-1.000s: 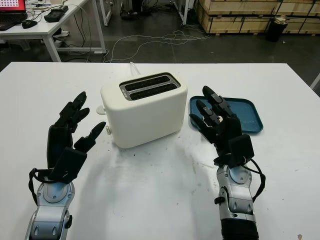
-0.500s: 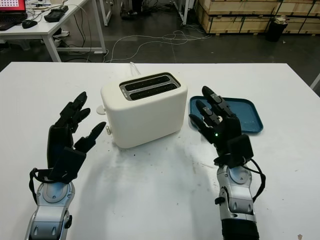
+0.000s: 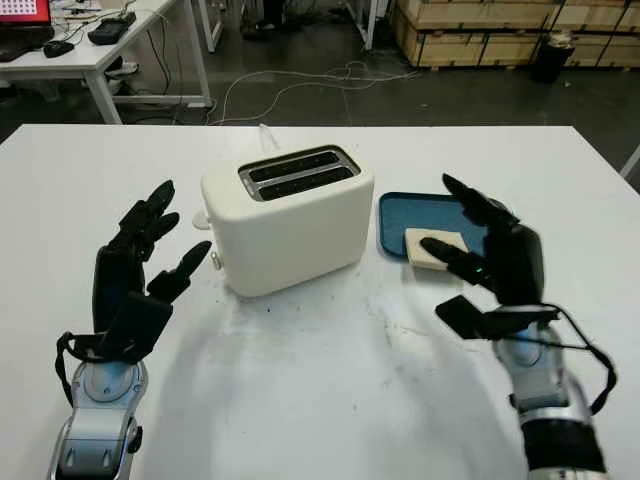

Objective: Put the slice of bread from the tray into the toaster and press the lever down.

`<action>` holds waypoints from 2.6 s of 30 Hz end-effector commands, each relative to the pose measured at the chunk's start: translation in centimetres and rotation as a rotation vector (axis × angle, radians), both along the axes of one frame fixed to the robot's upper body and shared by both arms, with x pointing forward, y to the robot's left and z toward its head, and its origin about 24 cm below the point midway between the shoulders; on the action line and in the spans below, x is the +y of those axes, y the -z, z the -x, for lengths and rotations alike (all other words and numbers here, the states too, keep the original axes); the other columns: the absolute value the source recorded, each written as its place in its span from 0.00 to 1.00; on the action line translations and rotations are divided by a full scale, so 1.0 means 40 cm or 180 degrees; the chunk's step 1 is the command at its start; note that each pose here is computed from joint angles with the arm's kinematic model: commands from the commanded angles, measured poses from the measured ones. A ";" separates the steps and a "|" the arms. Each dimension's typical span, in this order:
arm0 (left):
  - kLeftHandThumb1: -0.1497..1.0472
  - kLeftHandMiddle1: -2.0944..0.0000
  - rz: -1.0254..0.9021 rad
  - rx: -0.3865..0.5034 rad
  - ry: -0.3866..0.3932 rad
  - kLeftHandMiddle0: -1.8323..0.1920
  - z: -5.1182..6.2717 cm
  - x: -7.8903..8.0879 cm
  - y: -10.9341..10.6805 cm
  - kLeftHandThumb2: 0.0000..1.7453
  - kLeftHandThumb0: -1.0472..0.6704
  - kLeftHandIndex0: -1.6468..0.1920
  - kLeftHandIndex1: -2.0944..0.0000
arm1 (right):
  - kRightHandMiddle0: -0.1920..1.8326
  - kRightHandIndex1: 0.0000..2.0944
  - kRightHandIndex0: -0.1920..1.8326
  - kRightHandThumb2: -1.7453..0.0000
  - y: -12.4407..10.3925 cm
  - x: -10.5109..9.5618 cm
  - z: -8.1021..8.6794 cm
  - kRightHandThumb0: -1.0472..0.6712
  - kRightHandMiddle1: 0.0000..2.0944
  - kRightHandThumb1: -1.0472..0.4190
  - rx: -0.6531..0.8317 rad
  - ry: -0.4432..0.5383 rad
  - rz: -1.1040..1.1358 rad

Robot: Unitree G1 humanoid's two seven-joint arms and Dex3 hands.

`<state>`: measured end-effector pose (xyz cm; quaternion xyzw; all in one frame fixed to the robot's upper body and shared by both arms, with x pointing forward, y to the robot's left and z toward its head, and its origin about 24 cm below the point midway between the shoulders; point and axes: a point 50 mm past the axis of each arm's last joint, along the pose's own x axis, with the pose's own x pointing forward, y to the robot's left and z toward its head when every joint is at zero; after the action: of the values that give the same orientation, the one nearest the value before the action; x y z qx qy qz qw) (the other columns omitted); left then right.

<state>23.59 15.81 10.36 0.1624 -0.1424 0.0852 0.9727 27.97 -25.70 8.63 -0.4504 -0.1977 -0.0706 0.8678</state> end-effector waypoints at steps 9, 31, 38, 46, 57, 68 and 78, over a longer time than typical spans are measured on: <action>0.89 0.68 -0.0050 -0.0087 0.0014 0.80 -0.005 -0.002 -0.009 0.11 0.27 0.67 0.98 | 0.30 0.00 0.31 1.00 0.017 -0.015 -0.018 0.27 0.00 0.19 0.0490 0.0017 0.0873; 0.89 0.67 0.0000 -0.0042 0.0057 0.81 -0.002 -0.007 -0.003 0.10 0.28 0.67 0.99 | 0.19 0.00 0.19 1.00 0.137 0.015 -0.064 0.21 0.00 0.18 0.1233 0.0129 0.2081; 0.89 0.66 -0.0028 -0.0059 0.0044 0.80 -0.001 -0.006 -0.006 0.10 0.27 0.66 0.99 | 0.22 0.02 0.23 0.99 0.169 0.010 -0.070 0.31 0.01 0.14 0.0890 0.0260 0.2316; 0.89 0.66 -0.0036 -0.0076 0.0056 0.81 -0.002 -0.005 -0.006 0.10 0.28 0.66 0.99 | 0.26 0.04 0.28 0.99 0.181 -0.005 -0.068 0.40 0.02 0.09 0.0690 0.0343 0.2565; 0.89 0.65 -0.0018 -0.0085 0.0054 0.81 0.000 -0.005 -0.006 0.09 0.28 0.66 0.99 | 0.38 0.79 0.43 0.96 0.179 -0.009 -0.088 0.42 0.44 0.09 0.0936 0.0518 0.3033; 0.89 0.65 0.0011 -0.0083 0.0056 0.81 -0.001 -0.005 -0.005 0.08 0.29 0.66 0.99 | 0.38 0.83 0.66 0.77 0.171 -0.010 -0.087 0.31 0.83 0.09 0.0813 0.0485 0.2976; 0.89 0.65 -0.0007 -0.0069 0.0067 0.82 0.000 -0.005 -0.004 0.09 0.30 0.67 0.99 | 0.35 0.83 0.63 0.76 0.153 -0.010 -0.088 0.32 0.83 0.09 0.0514 0.0447 0.2831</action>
<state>23.58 15.67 10.40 0.1579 -0.1483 0.0811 0.9729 31.81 -25.76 2.64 -0.7982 -0.1080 -0.0053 0.5926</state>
